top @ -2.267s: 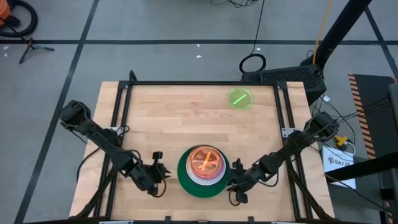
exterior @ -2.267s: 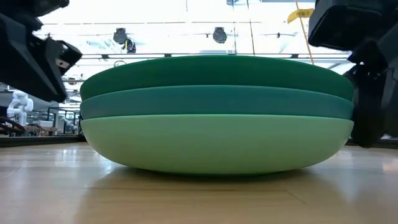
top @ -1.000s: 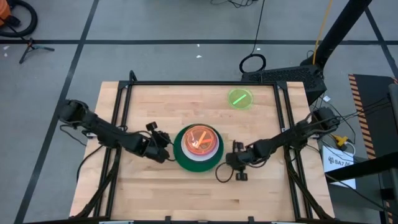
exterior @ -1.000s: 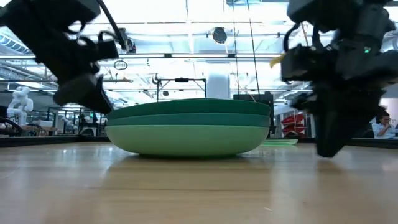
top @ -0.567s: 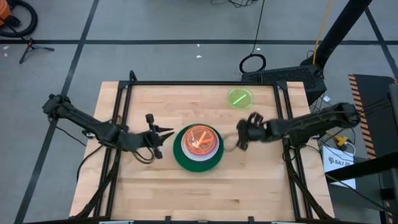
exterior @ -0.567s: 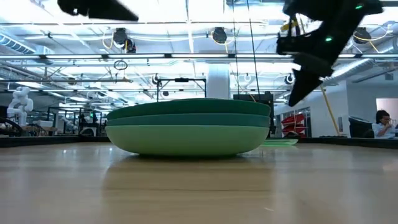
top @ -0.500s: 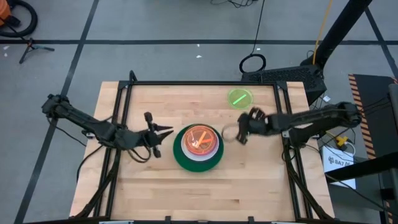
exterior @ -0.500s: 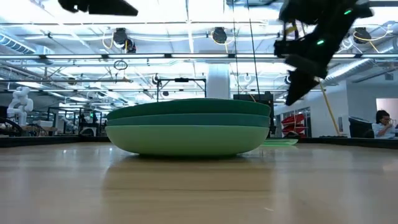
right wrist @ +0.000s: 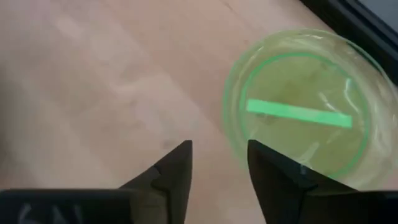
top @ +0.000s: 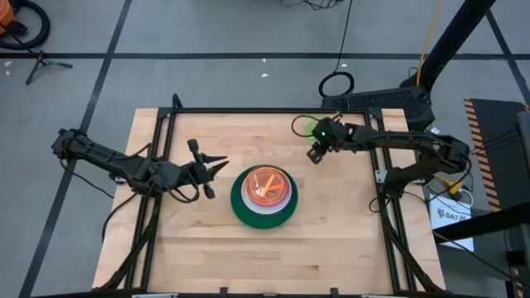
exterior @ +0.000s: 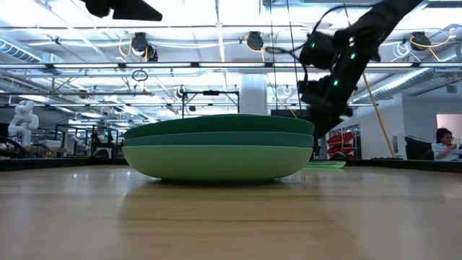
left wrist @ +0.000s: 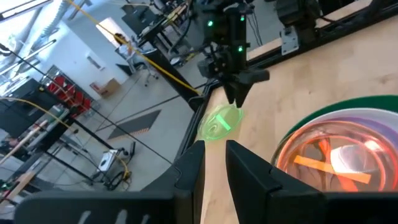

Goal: Stack plastic plates
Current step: Stack the light green plate on top of the orange plate

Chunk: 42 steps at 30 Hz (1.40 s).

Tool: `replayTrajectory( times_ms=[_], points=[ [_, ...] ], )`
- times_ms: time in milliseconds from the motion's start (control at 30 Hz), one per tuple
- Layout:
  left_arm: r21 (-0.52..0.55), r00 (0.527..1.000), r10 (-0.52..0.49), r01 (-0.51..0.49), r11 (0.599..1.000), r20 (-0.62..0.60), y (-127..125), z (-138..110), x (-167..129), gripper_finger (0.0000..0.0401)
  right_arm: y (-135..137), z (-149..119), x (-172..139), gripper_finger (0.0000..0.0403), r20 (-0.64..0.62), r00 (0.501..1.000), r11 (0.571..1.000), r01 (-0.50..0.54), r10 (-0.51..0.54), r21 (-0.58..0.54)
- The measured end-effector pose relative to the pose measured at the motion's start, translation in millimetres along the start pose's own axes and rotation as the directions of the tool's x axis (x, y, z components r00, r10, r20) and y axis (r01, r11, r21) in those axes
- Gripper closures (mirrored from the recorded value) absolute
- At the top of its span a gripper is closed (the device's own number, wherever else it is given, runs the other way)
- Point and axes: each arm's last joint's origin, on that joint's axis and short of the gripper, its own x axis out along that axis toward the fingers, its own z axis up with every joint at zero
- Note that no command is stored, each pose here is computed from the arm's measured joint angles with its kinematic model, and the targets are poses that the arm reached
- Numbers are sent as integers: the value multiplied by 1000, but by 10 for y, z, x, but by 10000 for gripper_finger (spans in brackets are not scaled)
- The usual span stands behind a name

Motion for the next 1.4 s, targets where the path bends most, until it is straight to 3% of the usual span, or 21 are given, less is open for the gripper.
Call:
replayTrajectory(
  times_ms=[333,900,1400],
  points=[
    [28,1000,3,-2,1000,-22,14,-30,20,329,-176,-24,401,242,-95,994,999,43,-46,-32],
    [31,999,-4,5,1000,-33,8,-44,20,329,-176,25,446,243,-45,998,995,39,-43,-91],
    [29,999,-6,8,1000,-38,5,-50,20,329,-155,-64,699,243,-119,991,987,41,-59,-154]
  ],
)
